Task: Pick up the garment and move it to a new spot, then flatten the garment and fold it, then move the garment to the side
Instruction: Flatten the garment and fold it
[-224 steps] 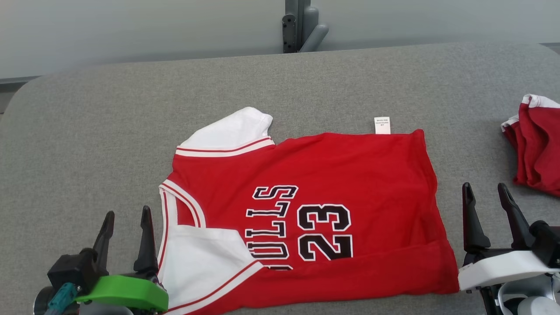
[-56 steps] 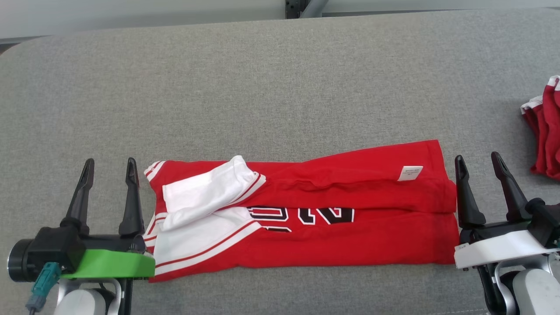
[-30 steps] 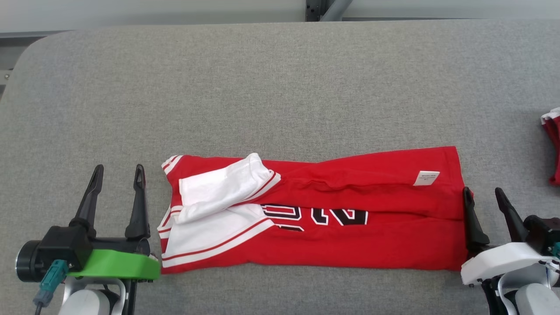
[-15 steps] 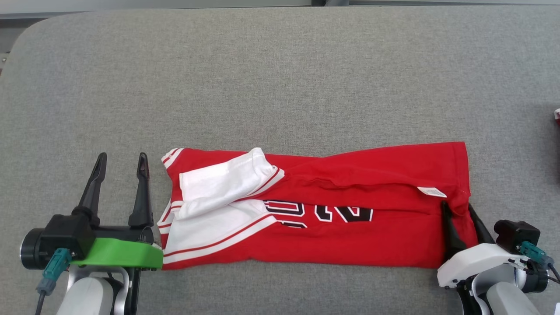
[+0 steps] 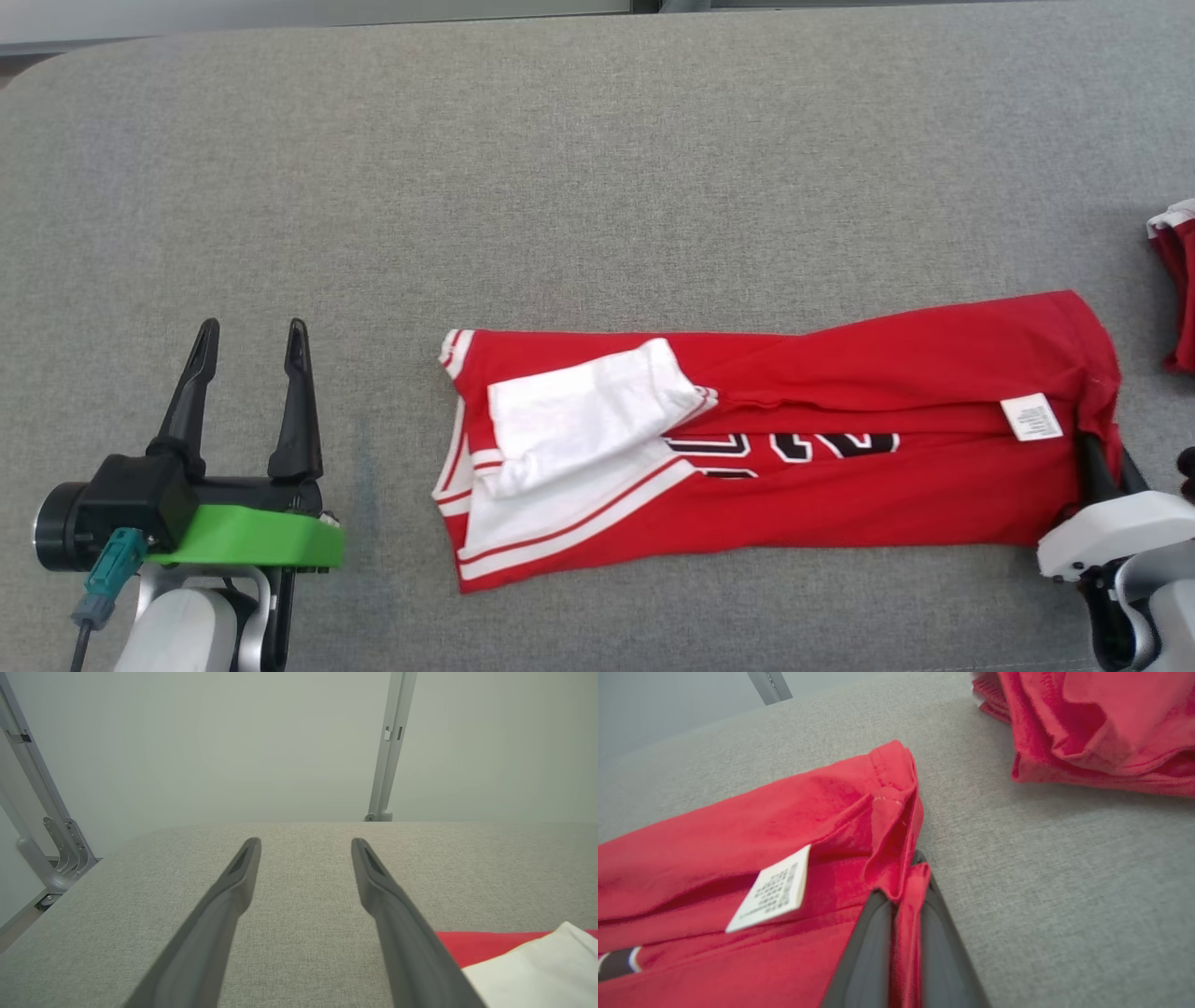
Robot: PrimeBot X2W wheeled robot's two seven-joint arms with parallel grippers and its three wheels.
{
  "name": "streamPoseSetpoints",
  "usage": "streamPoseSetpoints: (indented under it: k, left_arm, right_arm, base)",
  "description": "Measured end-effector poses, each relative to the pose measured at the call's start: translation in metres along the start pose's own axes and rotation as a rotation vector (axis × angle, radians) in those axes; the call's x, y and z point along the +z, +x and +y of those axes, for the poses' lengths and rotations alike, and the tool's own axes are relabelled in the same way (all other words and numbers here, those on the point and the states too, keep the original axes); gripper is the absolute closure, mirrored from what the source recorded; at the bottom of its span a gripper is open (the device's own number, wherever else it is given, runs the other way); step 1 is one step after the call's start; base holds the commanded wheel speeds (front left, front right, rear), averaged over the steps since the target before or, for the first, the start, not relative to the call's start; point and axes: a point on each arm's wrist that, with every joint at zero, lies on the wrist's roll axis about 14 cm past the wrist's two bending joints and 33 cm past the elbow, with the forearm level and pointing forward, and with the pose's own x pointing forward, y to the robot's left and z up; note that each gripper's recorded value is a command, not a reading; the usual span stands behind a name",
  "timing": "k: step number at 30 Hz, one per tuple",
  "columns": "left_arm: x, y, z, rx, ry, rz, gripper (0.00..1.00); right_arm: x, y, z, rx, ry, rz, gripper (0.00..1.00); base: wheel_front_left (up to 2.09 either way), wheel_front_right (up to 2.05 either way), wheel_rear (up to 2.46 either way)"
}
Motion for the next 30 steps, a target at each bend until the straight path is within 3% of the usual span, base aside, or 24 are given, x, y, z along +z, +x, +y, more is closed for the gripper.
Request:
streamPoseSetpoints:
  k: [5, 10, 17, 19, 24, 30]
  left_arm:
    - [0.001, 0.002, -0.005, -0.014, -0.003, -0.004, 0.00]
    - [0.003, 0.003, -0.009, -0.025, -0.005, -0.011, 0.00]
    - [0.008, 0.002, -0.013, -0.036, -0.007, -0.022, 0.00]
    - [0.010, 0.001, -0.013, -0.035, -0.009, -0.026, 0.00]
    - [0.009, -0.002, -0.012, -0.029, -0.008, -0.023, 0.00]
    - [0.011, -0.003, -0.009, -0.014, -0.010, -0.027, 0.00]
  right_arm:
    - [0.023, -0.003, -0.030, -0.057, -0.046, -0.053, 1.00]
    - [0.049, 0.001, -0.003, 0.023, -0.070, -0.133, 1.00]
    - [0.097, -0.005, 0.088, 0.275, -0.109, -0.286, 1.00]
    - [0.105, -0.015, 0.138, 0.405, -0.107, -0.296, 1.00]
    - [0.102, -0.032, 0.204, 0.578, -0.067, -0.276, 1.00]
    - [0.072, -0.055, 0.279, 0.780, 0.009, -0.176, 1.00]
  base:
    - [0.00, 0.00, 0.00]
    - [0.00, 0.00, 0.00]
    - [0.00, 0.00, 0.00]
    - [0.00, 0.00, 0.00]
    - [0.00, 0.00, 0.00]
    - [0.00, 0.00, 0.00]
